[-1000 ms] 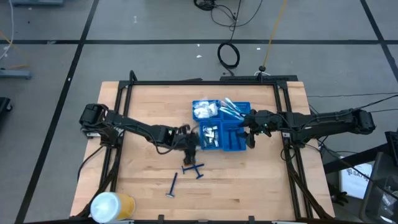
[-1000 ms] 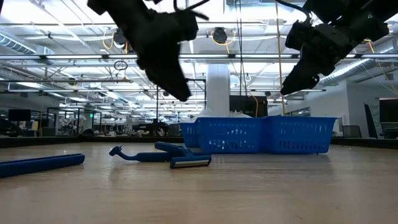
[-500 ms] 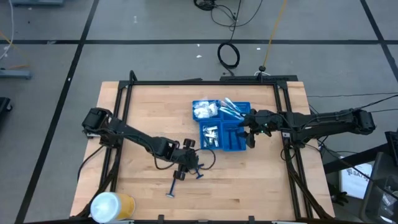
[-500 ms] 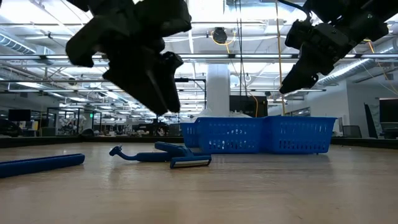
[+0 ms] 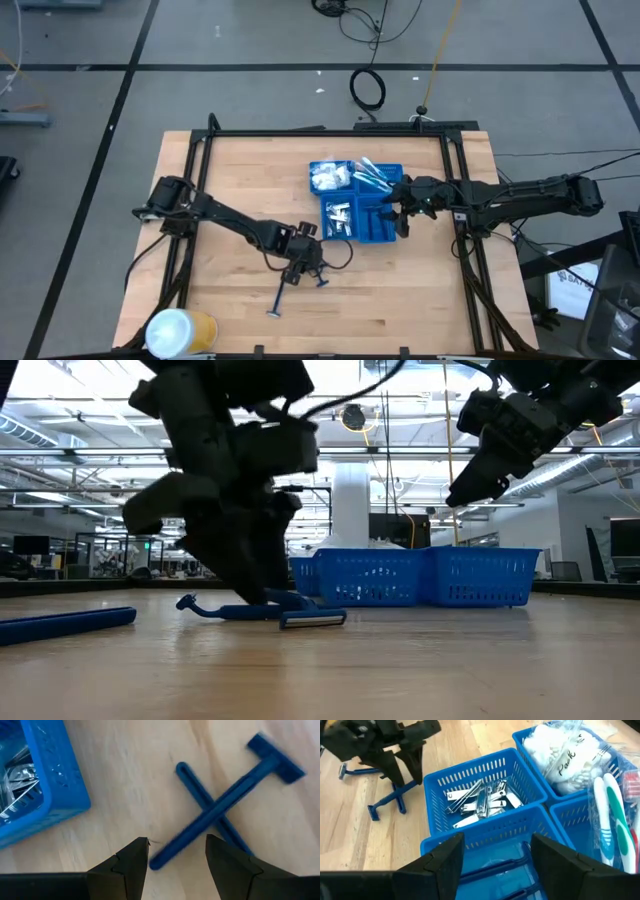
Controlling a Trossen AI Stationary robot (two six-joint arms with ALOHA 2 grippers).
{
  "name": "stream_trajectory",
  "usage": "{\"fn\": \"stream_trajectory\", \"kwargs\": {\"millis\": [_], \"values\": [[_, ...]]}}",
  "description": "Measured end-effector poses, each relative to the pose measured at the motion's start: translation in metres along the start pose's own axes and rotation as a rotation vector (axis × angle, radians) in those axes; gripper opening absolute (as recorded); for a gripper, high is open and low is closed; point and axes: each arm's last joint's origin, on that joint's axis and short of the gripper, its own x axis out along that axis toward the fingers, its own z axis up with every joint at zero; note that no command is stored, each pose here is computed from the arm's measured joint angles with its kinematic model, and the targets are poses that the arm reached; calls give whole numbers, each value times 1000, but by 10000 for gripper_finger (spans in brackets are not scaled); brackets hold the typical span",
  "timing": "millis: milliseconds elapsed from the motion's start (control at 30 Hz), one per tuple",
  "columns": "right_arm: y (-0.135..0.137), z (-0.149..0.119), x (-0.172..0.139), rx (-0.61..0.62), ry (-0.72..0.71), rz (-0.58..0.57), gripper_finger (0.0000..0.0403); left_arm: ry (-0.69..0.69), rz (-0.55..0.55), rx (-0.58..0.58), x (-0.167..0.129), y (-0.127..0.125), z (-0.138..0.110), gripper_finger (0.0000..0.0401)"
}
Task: Pick & Place Travel size toiletries
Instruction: Put the blue razor into the bottom right blue basket
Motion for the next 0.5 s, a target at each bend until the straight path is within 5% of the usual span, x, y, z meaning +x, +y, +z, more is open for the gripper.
{"fn": "stream_trajectory", "kwargs": {"millis": [233,500], "values": [[0,0,0,0,-1,0,213,41,-18,-13,8,6,-5,173],[0,0,0,-3,0,0,212,36,-70,-11,8,5,-6,51]]}}
